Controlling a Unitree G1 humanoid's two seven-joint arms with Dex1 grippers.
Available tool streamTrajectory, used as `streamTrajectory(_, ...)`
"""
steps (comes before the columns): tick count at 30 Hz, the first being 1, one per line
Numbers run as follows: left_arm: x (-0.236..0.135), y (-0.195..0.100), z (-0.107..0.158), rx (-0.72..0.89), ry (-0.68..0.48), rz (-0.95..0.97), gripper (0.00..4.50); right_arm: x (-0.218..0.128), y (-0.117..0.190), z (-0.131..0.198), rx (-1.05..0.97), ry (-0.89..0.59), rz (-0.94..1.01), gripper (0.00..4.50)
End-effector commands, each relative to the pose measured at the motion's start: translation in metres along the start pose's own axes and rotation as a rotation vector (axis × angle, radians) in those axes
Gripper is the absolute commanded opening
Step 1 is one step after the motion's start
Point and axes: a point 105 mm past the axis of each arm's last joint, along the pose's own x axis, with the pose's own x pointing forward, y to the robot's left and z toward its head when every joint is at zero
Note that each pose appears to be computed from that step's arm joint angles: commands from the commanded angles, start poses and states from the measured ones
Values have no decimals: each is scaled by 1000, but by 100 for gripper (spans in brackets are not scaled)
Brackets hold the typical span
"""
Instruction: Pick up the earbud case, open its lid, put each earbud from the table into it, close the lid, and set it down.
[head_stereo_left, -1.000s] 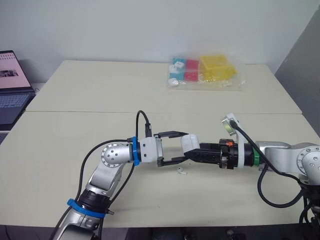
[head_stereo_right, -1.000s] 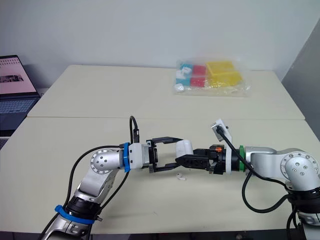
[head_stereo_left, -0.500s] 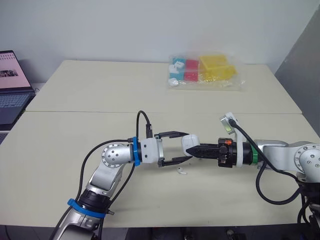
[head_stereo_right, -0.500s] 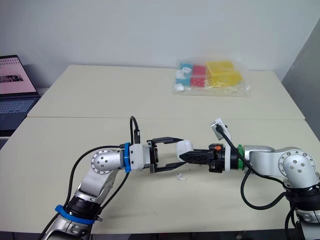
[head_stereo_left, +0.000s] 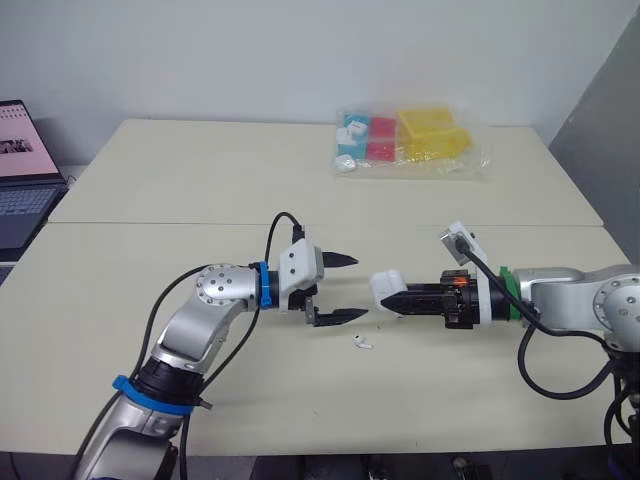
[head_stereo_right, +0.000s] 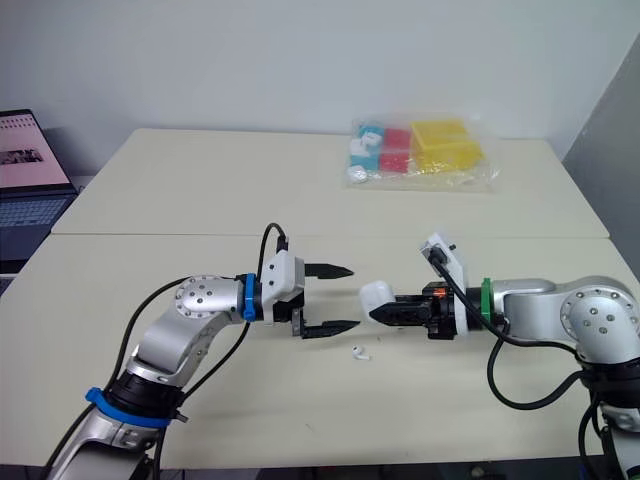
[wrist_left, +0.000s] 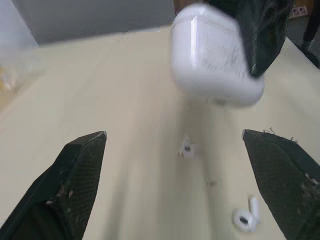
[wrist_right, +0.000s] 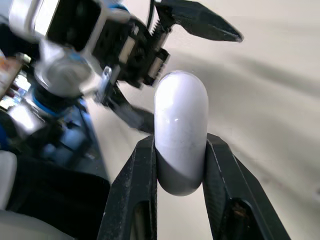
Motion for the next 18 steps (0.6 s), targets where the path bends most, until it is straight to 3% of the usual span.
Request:
streamTrajectory(1,-5,-9,13,-40,41,-81,450,-9,-5,1,-237,123,-88,79)
streamTrajectory(3,-4,-13,20,-33,77,-119,450,-15,-19,3,-465,244,-184,79)
streamTrajectory(8,14,-15,35,-15,81,-102,450,-14,-30,8,-788,396,-199,79)
streamTrajectory(18,34,-16,39,60,96,-88,450,1,-23,22,-886,382,-127,79)
